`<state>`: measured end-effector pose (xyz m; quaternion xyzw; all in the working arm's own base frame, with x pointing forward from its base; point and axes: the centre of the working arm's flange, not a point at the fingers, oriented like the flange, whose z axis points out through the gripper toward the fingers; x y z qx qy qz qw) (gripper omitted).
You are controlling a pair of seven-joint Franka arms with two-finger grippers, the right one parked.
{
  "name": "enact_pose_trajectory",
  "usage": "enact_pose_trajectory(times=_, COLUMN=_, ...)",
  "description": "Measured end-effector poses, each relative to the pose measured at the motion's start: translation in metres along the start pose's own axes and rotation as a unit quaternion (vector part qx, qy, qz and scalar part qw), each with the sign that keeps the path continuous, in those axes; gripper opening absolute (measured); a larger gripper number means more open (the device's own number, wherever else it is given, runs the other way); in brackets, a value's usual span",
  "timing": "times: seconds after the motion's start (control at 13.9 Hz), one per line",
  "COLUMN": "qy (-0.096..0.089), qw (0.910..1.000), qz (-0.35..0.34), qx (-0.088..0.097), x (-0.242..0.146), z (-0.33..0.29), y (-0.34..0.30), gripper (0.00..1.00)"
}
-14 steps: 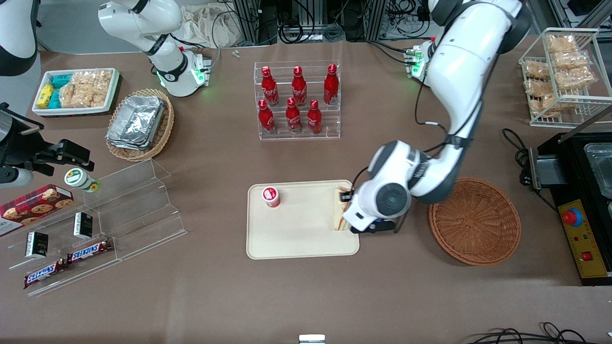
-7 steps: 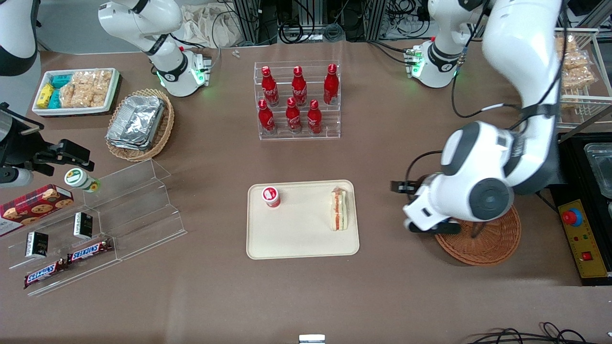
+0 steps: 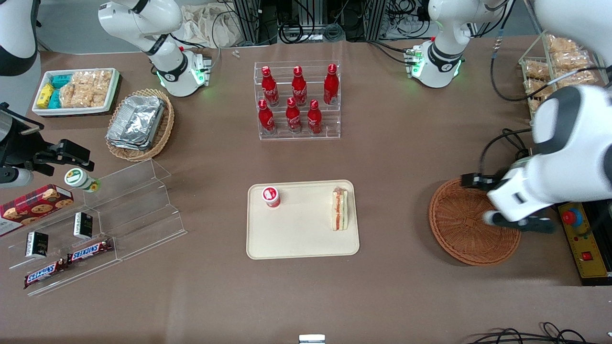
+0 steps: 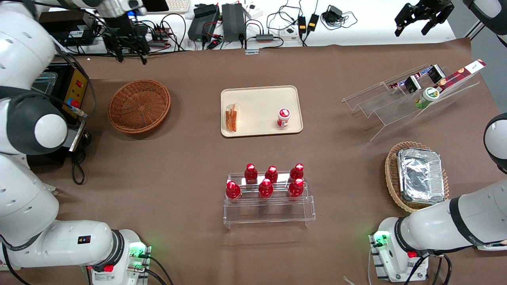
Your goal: Place sandwich from basket to tray
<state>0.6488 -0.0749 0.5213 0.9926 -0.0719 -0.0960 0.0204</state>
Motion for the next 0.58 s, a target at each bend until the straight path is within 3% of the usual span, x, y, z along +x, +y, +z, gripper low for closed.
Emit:
enact_pose_trajectory(times=0.22, qy=0.03, qw=0.9989, qz=-0.035, qx=0.0, x=-0.023, z=-0.037, y=-0.047, gripper=1.0)
enact_pose_trajectory(times=0.58, qy=0.032, qw=0.9971, qz=-0.069, qx=0.005, x=-0.031, z=-0.039, y=-0.091, gripper=1.0)
